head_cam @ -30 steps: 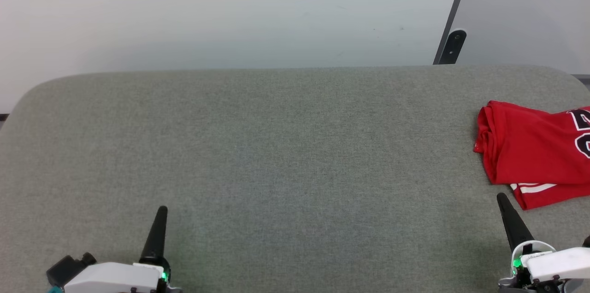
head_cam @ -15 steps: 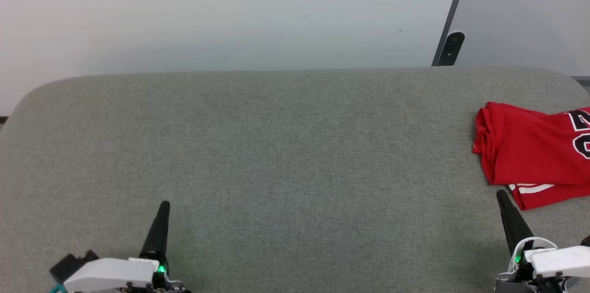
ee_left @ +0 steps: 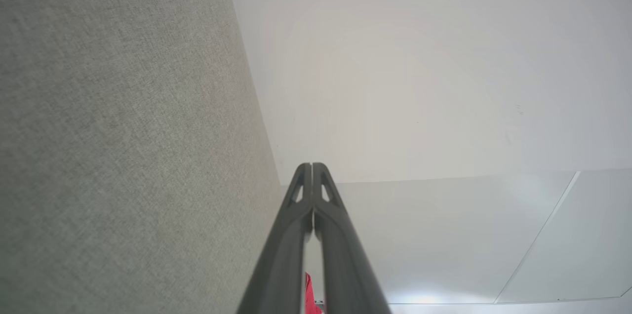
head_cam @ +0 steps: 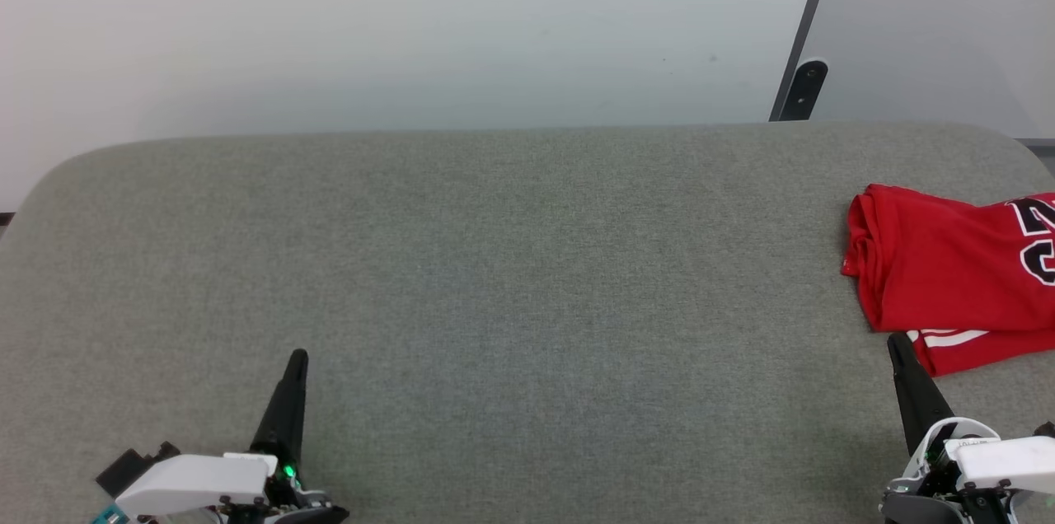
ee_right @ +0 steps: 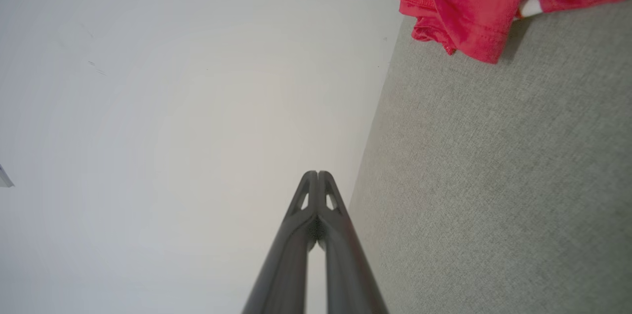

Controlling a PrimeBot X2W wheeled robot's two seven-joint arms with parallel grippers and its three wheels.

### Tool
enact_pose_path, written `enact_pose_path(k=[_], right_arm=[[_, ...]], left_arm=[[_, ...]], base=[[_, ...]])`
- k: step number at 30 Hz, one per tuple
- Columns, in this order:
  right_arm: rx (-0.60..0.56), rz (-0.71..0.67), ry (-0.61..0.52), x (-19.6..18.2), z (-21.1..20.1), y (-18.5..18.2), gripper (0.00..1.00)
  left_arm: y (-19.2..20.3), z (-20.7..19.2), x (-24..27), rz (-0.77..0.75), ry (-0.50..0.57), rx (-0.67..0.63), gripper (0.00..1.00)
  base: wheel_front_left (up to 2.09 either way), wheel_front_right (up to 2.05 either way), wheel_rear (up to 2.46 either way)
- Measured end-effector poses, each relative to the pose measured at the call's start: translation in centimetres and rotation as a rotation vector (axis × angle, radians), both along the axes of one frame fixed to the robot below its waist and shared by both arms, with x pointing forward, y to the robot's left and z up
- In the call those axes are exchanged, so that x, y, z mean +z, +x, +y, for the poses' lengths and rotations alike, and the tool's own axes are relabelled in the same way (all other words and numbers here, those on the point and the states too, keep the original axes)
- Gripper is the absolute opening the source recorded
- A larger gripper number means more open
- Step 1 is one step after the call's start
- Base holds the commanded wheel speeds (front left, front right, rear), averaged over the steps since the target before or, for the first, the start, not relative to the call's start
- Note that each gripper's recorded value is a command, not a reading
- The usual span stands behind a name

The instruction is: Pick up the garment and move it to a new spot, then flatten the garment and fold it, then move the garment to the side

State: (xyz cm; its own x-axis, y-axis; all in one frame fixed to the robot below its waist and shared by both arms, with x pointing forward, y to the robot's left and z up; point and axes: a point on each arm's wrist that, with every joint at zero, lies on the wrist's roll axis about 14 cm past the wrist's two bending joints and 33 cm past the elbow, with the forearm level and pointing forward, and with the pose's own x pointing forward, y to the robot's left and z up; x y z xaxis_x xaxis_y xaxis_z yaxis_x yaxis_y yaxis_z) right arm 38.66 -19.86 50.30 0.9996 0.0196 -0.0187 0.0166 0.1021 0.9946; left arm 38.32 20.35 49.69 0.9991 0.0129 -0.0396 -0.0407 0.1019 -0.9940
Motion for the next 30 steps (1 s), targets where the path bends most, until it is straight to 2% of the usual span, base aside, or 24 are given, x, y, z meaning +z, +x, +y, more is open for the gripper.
enact_pose_path(k=[16, 30], right_arm=[[-0.021, -0.007, 0.103, 0.06, -0.19, 0.06, 0.00], [-0.021, -0.012, 0.103, 0.25, -0.17, 0.19, 0.00]], left_arm=[[0.44, -0.36, 0.69, -0.028, -0.105, -0.011, 0.00], [0.45, -0.36, 0.71, -0.028, -0.105, -0.011, 0.00]], base=[[0.00, 0.00, 0.00], [0.00, 0.00, 0.00]])
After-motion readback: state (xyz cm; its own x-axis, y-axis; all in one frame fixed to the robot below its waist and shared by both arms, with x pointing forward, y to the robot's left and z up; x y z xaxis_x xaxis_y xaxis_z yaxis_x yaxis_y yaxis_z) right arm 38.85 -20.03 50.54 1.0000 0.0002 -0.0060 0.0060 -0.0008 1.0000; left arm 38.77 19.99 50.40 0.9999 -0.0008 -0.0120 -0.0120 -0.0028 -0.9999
